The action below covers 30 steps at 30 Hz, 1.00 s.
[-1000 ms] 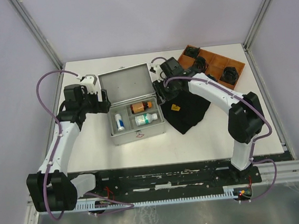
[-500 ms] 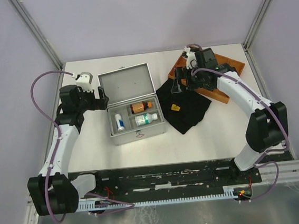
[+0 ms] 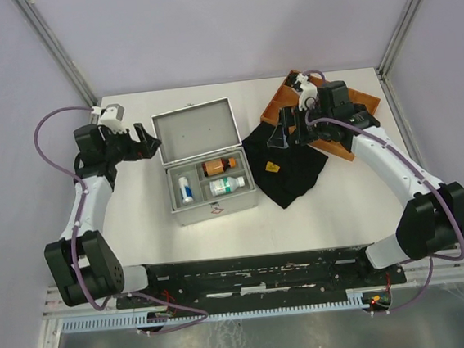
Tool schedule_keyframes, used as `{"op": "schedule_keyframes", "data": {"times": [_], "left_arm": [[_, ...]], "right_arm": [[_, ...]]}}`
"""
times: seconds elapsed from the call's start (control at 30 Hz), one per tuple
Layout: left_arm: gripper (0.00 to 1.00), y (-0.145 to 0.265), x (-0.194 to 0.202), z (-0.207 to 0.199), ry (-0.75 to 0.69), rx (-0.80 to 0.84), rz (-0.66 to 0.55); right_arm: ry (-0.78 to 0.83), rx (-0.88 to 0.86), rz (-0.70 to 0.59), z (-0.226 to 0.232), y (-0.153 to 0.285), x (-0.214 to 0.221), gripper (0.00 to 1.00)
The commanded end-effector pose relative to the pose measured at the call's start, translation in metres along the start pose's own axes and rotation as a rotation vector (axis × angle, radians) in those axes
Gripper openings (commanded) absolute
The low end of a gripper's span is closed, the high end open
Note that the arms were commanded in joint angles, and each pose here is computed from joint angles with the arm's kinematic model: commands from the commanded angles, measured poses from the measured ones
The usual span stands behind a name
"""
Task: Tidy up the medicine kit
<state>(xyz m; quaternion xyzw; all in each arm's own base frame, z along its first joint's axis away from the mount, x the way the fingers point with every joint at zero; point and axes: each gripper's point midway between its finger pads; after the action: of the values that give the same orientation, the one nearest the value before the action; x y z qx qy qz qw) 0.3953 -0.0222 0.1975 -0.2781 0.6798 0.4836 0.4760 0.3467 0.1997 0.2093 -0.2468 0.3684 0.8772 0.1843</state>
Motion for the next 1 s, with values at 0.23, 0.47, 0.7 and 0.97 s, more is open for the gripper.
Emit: {"op": "schedule_keyframes", "data": {"times": [0.23, 0.47, 0.7, 0.97], "left_arm": [[1.0, -0.031, -0.042, -0.007, 0.088, 0.214, -0.118], [1.0, -0.061, -0.033, -0.008, 0.198, 0.348, -0.088], [0.99, -0.065, -0.025, -0.023, 0.215, 0.459, -0.08], [0.97, -0.046, -0.03, -0.043, 0.163, 0.547, -0.104]], "right_arm": [[0.029, -0.087, -0.068, 0.01, 0.015, -0.017, 0.98], [0.008, -0.096, -0.071, 0.005, 0.018, -0.019, 0.98], [0.001, -0.099, -0.066, 0.003, 0.017, -0.019, 0.98], [-0.021, -0.098, -0.046, -0.003, 0.011, -0.016, 0.97]]}}
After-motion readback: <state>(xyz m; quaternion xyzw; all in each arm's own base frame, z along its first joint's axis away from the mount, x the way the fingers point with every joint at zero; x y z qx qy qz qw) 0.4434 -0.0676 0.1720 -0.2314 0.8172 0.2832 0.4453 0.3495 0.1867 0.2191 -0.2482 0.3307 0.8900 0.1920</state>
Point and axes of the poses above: each gripper's point midway between its finger pads, its own y axis back along the fingers, its own z axis along the line the jaws close on, x = y × z, and after that the axes turned 11 degrees about -y, right-handed
